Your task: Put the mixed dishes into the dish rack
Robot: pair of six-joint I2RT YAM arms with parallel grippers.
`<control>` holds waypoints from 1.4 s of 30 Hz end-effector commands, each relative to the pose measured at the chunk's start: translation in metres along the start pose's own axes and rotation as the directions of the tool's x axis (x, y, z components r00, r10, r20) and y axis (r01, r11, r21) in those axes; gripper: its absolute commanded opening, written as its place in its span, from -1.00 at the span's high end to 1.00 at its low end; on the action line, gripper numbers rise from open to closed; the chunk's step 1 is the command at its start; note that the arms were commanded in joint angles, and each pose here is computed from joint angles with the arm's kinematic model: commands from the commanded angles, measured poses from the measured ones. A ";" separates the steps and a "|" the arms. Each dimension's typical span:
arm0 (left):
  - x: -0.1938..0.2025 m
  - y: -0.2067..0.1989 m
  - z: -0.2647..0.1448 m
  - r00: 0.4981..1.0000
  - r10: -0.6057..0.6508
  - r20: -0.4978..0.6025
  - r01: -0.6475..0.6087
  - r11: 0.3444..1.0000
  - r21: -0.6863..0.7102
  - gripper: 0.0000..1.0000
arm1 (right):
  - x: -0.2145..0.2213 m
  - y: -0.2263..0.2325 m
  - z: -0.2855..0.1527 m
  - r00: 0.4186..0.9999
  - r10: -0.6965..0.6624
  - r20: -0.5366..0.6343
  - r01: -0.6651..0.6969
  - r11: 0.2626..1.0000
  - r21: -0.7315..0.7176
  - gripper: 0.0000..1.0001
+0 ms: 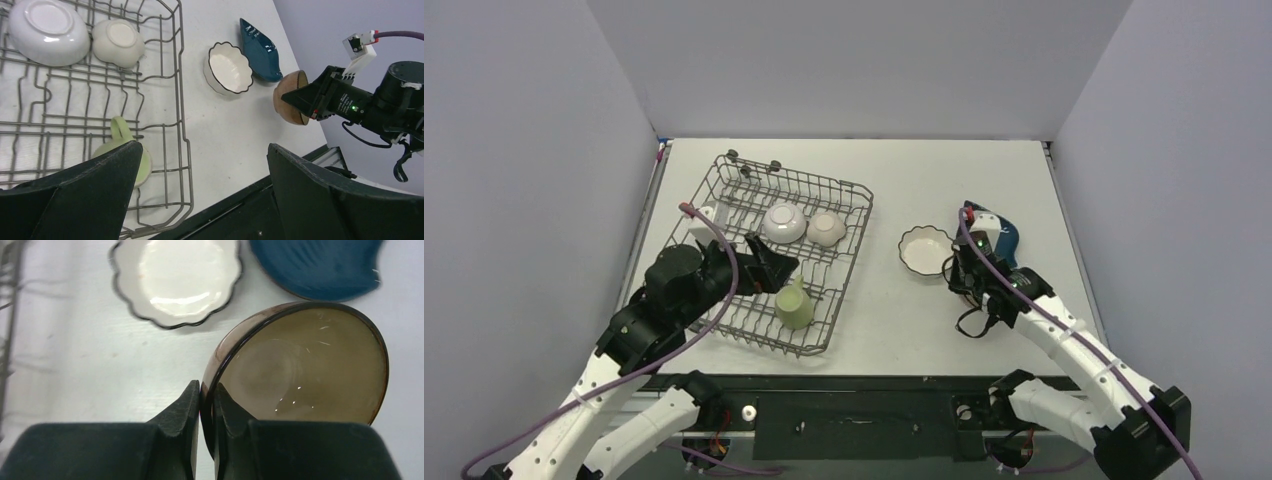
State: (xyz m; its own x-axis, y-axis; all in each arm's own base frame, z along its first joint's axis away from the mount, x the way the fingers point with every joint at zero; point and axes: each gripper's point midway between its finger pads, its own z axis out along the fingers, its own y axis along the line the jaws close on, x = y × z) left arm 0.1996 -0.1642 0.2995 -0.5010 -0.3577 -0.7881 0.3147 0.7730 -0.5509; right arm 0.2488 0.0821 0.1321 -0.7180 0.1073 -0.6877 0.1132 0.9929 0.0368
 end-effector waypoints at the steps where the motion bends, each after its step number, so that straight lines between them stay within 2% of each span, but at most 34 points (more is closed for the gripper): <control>1: 0.000 -0.028 0.020 0.993 -0.098 -0.062 0.103 0.990 0.097 -0.93 | -0.027 0.063 -0.036 0.982 -0.074 0.171 0.130 0.930 -0.344 1.00; 5: 0.015 -0.050 0.041 0.969 -0.171 -0.178 0.204 0.961 0.186 -0.93 | -0.020 0.114 -0.082 0.960 -0.099 0.262 0.242 0.765 -0.596 1.00; 8: 0.032 -0.067 0.054 0.926 -0.252 -0.279 0.324 0.913 0.249 -0.97 | -0.022 0.136 -0.108 0.945 -0.067 0.319 0.279 0.673 -0.685 1.00; 9: 0.030 -0.073 0.062 0.923 -0.265 -0.278 0.342 0.896 0.283 -0.98 | -0.017 0.144 -0.118 0.943 -0.072 0.325 0.295 0.631 -0.717 1.00; 10: 0.038 -0.076 0.064 0.896 -0.306 -0.321 0.399 0.873 0.280 -0.99 | -0.018 0.150 -0.124 0.939 -0.064 0.338 0.306 0.604 -0.736 1.00; 13: 0.039 -0.087 0.079 0.863 -0.366 -0.348 0.476 0.820 0.318 -0.90 | -0.008 0.166 -0.148 0.927 -0.074 0.367 0.354 0.496 -0.793 1.00; 19: 0.066 -0.101 0.095 0.778 -0.448 -0.440 0.592 0.757 0.277 -0.94 | 0.000 0.178 -0.174 0.894 -0.063 0.443 0.432 0.380 -0.818 1.00; 22: 0.075 -0.113 0.098 0.730 -0.480 -0.486 0.648 0.712 0.270 -0.95 | 0.001 0.181 -0.180 0.888 -0.061 0.455 0.446 0.356 -0.821 1.00; 25: 0.092 -0.114 0.106 0.701 -0.489 -0.518 0.660 0.720 0.213 -0.94 | -0.001 0.181 -0.181 0.883 -0.063 0.465 0.455 0.357 -0.816 1.00; 26: 0.098 -0.110 0.108 0.697 -0.492 -0.522 0.655 0.732 0.185 -1.00 | -0.001 0.181 -0.182 0.882 -0.063 0.467 0.456 0.359 -0.814 1.00; 29: 0.106 -0.109 0.111 0.709 -0.482 -0.516 0.630 0.761 0.154 -0.93 | -0.002 0.180 -0.183 0.877 -0.072 0.475 0.467 0.365 -0.806 1.00; 39: 0.129 -0.114 0.111 0.688 -0.445 -0.573 0.600 0.793 0.104 -0.93 | -0.007 0.178 -0.189 0.858 -0.112 0.501 0.504 0.370 -0.780 1.00; 42: 0.129 -0.108 0.110 0.698 -0.451 -0.556 0.586 0.806 0.082 -0.93 | -0.008 0.177 -0.191 0.857 -0.110 0.504 0.506 0.372 -0.778 1.00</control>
State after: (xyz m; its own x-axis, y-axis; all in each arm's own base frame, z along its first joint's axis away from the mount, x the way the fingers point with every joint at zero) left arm 0.1896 -0.3495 0.2111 -0.9433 -0.3098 -0.1189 -0.0047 0.3708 -0.9287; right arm 0.1310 0.2524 0.2010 -0.4620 -0.2170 -0.8599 -0.8014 0.5174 0.3000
